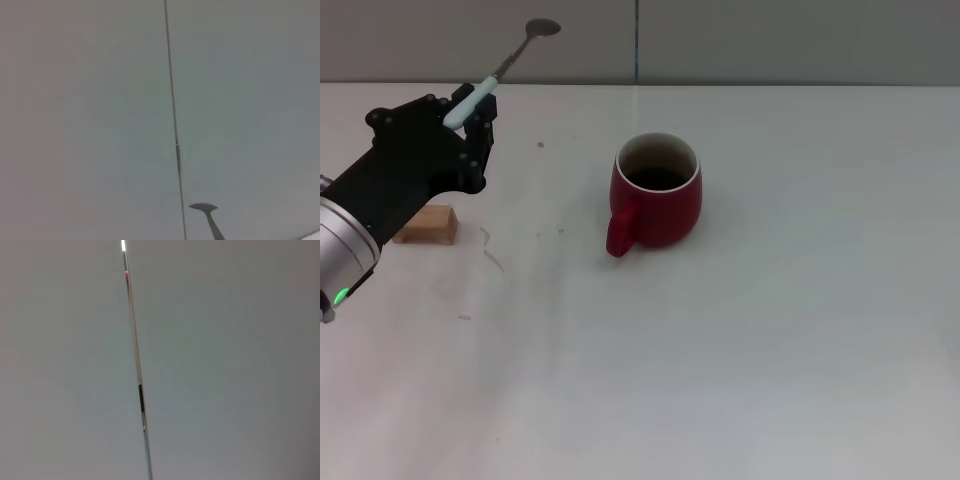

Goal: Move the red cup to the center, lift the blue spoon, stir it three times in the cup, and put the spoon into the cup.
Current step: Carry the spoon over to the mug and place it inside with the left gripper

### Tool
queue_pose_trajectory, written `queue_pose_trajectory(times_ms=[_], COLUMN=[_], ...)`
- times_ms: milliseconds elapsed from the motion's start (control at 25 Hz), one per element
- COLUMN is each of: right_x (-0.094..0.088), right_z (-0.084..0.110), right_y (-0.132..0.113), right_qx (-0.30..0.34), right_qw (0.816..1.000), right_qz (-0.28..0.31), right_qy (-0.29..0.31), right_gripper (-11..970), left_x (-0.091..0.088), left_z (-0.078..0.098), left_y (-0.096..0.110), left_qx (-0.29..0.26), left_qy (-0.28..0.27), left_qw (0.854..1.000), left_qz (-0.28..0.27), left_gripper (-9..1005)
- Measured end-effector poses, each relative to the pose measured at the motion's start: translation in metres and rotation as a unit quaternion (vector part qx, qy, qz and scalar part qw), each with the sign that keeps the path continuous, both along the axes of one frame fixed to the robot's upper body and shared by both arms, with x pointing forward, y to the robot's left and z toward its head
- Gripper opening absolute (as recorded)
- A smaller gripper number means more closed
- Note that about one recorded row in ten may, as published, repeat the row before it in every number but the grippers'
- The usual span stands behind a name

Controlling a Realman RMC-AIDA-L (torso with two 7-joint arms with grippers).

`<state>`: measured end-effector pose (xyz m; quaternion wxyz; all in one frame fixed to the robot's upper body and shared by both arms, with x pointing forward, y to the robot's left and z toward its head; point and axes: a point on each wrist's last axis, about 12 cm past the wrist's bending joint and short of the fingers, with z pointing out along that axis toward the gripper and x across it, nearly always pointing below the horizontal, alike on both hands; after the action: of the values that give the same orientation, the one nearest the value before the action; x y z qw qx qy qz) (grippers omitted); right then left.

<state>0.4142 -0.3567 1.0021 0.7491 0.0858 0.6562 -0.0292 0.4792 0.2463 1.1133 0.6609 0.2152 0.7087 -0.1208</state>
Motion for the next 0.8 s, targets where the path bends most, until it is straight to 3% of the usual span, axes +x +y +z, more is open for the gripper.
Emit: queue_pose_trajectory(times_ms=[400, 680, 800], right_x=[-0.006, -0.008, -0.008], right_z=[0.001, 0.001, 0.001], right_y=[-0.002, -0.002, -0.002], right_qx=[0.0, 0.002, 0.002], right_qw=[1.0, 1.0, 1.0], right_qz=[-0.006, -0.007, -0.007], right_qy=[-0.009, -0.009, -0.009], right_gripper=[834, 834, 834], left_x=[0.003, 0.008, 0.011], left_z=[0.022, 0.056, 0.06], left_y=[-0.023, -0.044, -0.048], left_qx=[0.104, 0.208, 0.228], left_qy=[0.03, 0.018, 0.016], left_qw=[0.994, 0.977, 0.972], left_qz=[-0.025, -0.051, -0.053], left_gripper=[173, 174, 174])
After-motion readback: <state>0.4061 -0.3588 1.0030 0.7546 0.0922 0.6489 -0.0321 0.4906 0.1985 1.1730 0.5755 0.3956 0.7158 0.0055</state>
